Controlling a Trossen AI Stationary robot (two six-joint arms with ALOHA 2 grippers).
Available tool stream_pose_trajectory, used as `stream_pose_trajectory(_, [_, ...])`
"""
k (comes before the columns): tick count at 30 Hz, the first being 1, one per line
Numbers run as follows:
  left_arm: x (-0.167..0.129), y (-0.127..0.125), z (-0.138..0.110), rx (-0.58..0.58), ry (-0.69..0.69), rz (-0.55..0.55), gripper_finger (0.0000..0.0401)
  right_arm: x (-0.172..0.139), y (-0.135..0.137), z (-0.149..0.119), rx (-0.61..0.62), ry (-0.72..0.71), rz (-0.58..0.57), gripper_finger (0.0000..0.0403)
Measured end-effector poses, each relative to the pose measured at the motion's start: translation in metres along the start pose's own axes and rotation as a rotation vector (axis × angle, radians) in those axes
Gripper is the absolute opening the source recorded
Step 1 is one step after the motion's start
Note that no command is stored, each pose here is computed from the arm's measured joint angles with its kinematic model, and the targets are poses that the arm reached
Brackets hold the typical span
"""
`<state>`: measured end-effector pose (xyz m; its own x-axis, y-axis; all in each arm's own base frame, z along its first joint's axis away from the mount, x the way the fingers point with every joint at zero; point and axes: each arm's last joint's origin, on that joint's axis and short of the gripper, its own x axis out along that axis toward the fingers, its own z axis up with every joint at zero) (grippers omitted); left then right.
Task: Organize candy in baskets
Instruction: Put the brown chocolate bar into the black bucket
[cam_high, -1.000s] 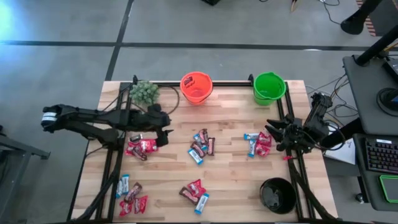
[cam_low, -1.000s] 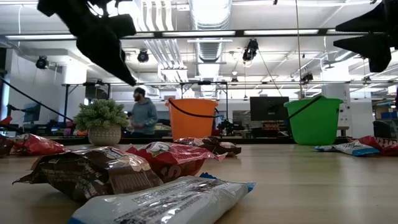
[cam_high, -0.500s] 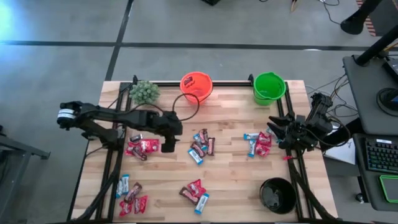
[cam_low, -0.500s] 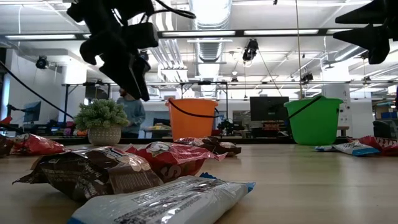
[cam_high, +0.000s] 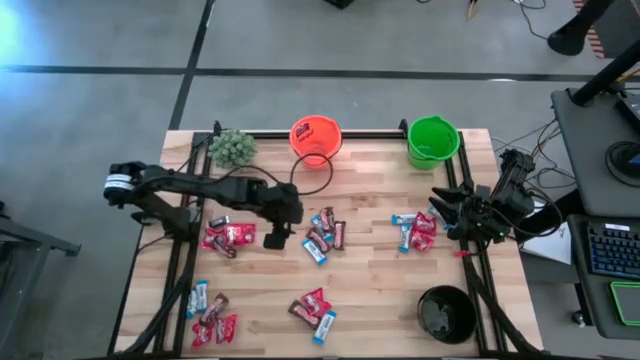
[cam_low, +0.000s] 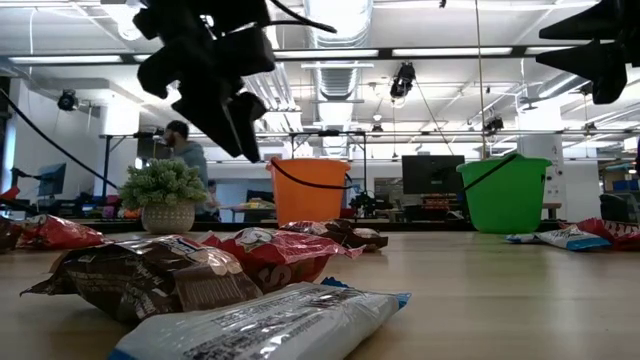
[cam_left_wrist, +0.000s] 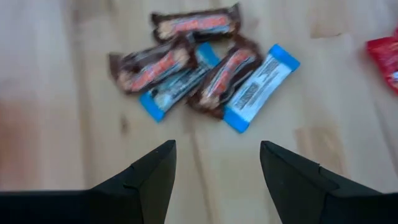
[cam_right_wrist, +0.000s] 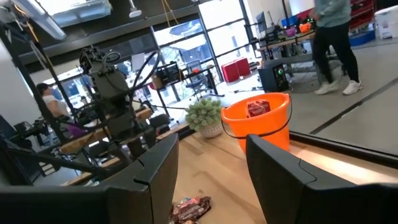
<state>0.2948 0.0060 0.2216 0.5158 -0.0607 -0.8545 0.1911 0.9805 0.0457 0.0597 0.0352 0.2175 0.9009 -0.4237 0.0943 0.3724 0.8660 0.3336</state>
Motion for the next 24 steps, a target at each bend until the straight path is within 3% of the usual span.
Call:
stream_pose_trajectory(8, [0.015, 0.005, 0.027, 0.104, 0.007, -0.084, 0.0215, 0.000, 0.000, -0.001, 0.028, 0.002, 0.000, 0.0176])
stream_pose_trajectory(18, [0.044, 0.007, 0.023, 0.153, 0.104, -0.118, 0.0215, 0.000, 0.000, -0.003, 0.027, 0.008, 0.001, 0.0176])
stream_pose_trajectory(24, [0.050, 0.009, 0.034, 0.191, 0.086, -0.129, 0.0215, 0.000, 0.000, -0.004, 0.016, 0.011, 0.001, 0.0176])
